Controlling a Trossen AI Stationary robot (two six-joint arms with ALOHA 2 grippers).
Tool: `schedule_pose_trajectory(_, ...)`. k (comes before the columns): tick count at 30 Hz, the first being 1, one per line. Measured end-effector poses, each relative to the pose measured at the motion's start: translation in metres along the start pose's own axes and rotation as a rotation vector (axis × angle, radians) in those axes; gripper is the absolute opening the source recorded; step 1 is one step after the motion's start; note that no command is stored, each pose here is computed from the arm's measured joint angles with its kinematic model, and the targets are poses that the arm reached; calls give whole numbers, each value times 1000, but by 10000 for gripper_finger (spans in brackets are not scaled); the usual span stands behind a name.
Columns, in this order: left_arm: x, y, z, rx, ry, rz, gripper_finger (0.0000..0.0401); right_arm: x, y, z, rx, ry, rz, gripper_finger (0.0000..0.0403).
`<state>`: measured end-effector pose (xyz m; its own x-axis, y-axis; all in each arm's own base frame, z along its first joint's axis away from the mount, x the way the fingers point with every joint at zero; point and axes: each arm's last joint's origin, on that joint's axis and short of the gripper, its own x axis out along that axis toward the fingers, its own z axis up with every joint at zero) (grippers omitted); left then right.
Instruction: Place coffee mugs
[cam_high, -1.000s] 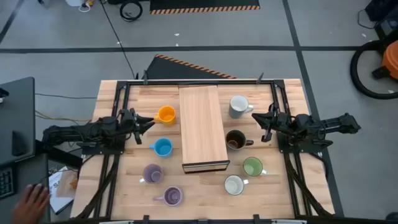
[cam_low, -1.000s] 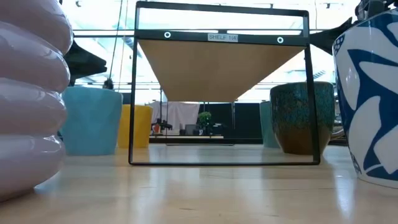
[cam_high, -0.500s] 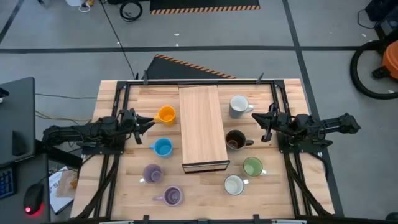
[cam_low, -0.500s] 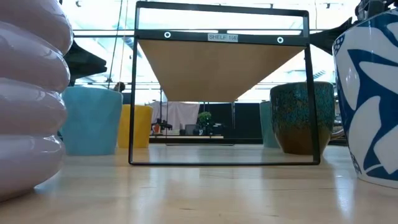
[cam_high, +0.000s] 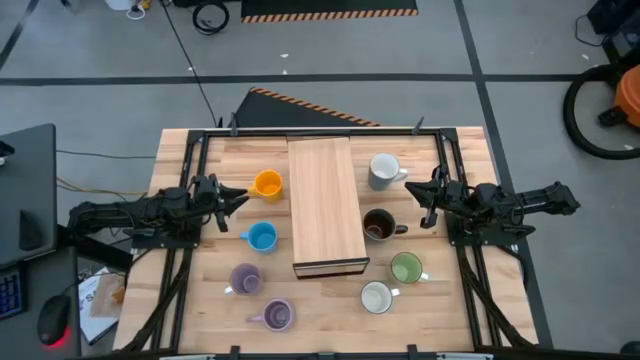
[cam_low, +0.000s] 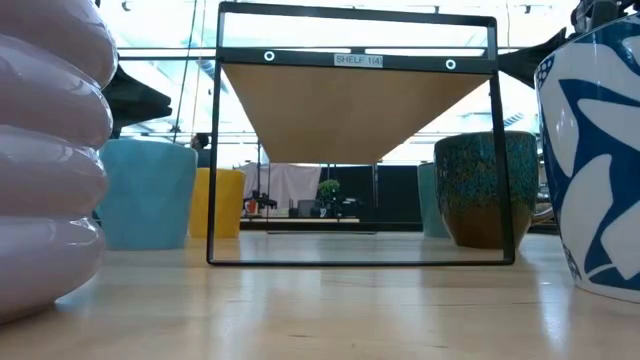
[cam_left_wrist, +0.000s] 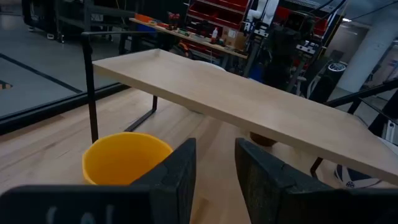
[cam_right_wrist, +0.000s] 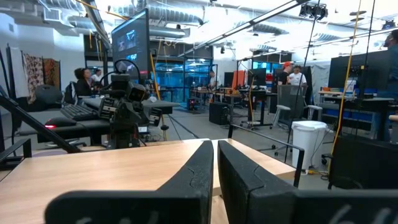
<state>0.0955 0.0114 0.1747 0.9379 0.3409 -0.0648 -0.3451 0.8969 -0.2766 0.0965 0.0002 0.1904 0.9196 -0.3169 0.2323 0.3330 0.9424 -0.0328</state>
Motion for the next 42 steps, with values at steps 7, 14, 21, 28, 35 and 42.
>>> schedule_pose_trajectory(7,0,0,0,0,0,0,117,0,0,0,0,0,0,29)
schedule_pose_trajectory(14,0,0,0,0,0,0,117,0,0,0,0,0,0,29)
schedule_pose_trajectory(21,0,-1,2,-330,-21,-11,117,0,0,0,0,0,1,29)
schedule_pose_trajectory(28,0,0,3,-615,-43,22,117,0,0,0,0,0,1,29)
schedule_pose_trajectory(35,-1,-3,13,-694,-128,-51,117,0,0,0,0,0,0,29)
schedule_pose_trajectory(42,-10,-12,43,-687,-357,-306,117,0,0,0,0,0,1,29)
